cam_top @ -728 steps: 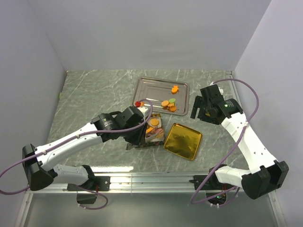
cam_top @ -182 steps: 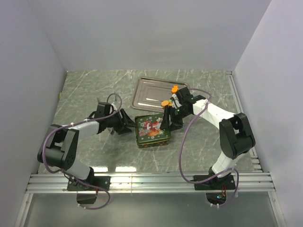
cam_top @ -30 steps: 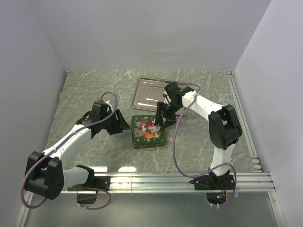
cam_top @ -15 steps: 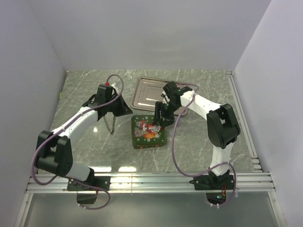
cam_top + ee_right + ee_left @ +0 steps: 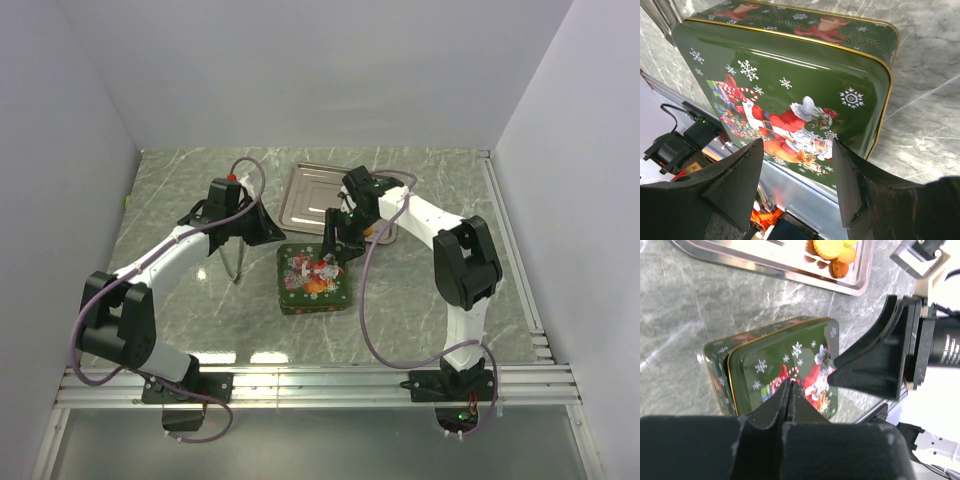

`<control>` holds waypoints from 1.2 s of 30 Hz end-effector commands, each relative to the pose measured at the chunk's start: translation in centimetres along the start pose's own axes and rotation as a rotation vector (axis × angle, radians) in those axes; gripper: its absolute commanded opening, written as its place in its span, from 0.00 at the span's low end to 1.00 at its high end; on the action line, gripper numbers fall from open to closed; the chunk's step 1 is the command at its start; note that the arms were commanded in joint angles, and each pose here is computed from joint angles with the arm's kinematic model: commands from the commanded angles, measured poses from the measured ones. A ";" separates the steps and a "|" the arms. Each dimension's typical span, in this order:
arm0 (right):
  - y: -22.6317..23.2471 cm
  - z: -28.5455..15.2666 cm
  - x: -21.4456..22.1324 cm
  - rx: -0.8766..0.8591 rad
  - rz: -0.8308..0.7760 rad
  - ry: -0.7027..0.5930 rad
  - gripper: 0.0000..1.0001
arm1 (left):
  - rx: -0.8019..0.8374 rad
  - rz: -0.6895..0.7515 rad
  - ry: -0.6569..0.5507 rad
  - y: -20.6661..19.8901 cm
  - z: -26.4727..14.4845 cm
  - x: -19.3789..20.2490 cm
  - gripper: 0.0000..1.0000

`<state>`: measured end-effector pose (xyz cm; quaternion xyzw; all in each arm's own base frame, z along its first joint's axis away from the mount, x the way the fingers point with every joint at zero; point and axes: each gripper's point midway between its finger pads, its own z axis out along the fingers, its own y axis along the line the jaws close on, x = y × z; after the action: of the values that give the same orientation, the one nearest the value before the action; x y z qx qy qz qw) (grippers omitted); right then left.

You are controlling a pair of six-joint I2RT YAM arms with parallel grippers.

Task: Pack the cookies

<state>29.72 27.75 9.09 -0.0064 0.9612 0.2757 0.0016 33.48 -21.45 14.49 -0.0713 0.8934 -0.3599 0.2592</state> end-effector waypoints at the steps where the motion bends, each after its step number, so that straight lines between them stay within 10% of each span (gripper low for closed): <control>1: 0.5 -4.1 -1.4 -0.018 -0.028 -0.113 0.64 | 0.067 0.039 -0.085 -2.6 -2.2 -1.4 0.01; 22: -5.7 -0.6 -0.8 0.049 0.095 -0.089 0.49 | -0.371 -0.097 -0.094 8.0 -2.9 2.1 0.08; 36: -2.8 0.2 -1.3 -0.012 0.083 -0.063 0.38 | -0.355 -0.141 0.091 10.6 2.0 6.9 0.04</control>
<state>29.82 23.95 6.50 0.0534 0.9622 0.2671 0.0009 28.29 -15.15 2.46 -0.1768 0.9542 -0.1781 0.1630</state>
